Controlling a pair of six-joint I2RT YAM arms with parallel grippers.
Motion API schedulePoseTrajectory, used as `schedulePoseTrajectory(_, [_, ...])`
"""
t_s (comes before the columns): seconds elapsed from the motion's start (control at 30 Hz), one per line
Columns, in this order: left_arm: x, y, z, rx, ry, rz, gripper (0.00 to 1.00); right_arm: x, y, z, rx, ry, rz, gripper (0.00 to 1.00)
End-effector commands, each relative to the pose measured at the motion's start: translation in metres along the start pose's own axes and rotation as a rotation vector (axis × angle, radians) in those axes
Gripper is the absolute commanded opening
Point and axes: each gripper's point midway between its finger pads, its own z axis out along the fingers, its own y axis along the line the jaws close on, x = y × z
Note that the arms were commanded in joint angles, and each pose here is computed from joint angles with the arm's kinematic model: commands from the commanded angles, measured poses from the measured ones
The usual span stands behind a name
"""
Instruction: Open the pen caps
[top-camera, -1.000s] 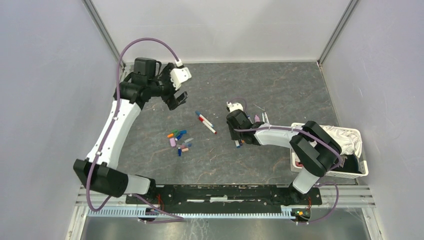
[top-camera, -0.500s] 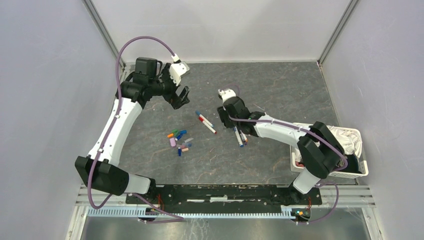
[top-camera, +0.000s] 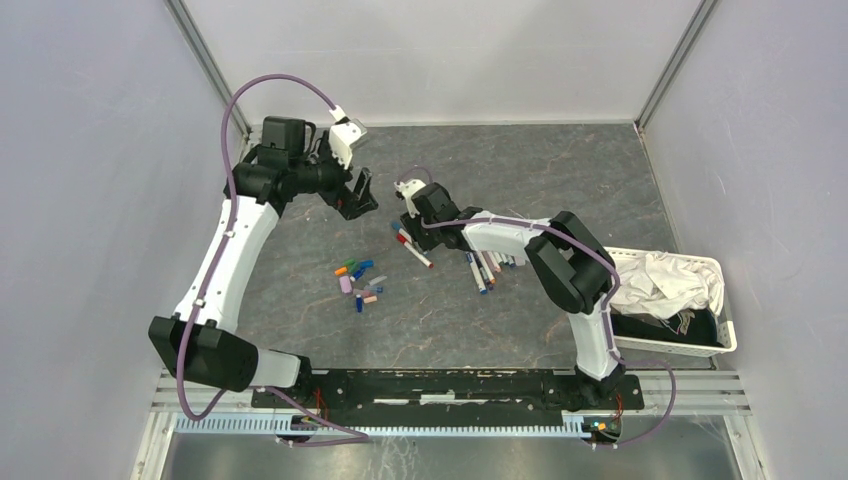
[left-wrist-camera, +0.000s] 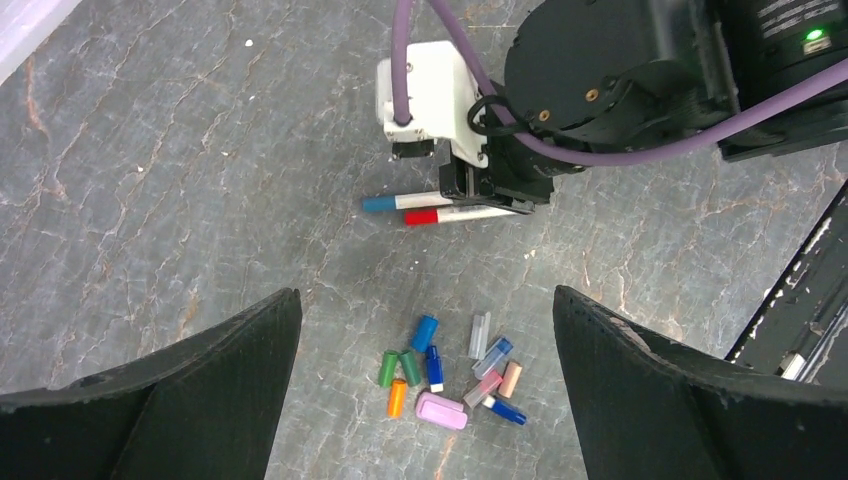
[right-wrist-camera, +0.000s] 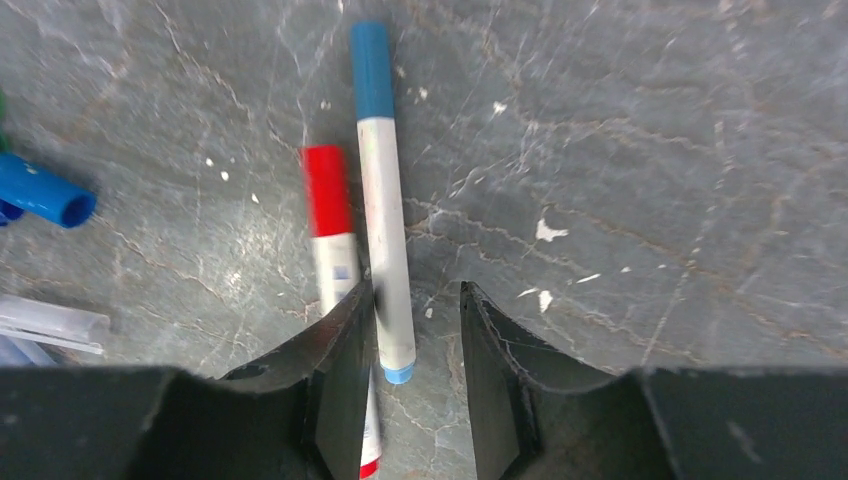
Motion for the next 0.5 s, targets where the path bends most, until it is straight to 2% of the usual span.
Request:
schedulePoseTrajectory(0.0, [-0.005, -0.009, -0.011, 0.008, -0.031, -0.041, 1.0, -0.011, 0.01, 0.006, -0.041, -0.027, -0.016, 0.41])
schedulePoseTrajectory(0.3, [0.002, -0.011, -0.009, 0.02, -0.02, -0.033, 1.0, 0.01, 0.008, 0.017, -0.034, 0.014, -0.009, 0.4])
schedulePoseTrajectory(0.4, [0.008, -0.013, -0.006, 0.035, -0.009, -0.022, 1.0, 0.013, 0.01, 0.02, -0.045, 0.023, -0.02, 0.29])
schedulePoseTrajectory(0.47, [0.015, -0.018, -0.006, 0.062, 0.006, 0.002, 1.0, 0.013, 0.007, 0.018, -0.047, 0.025, -0.019, 0.15])
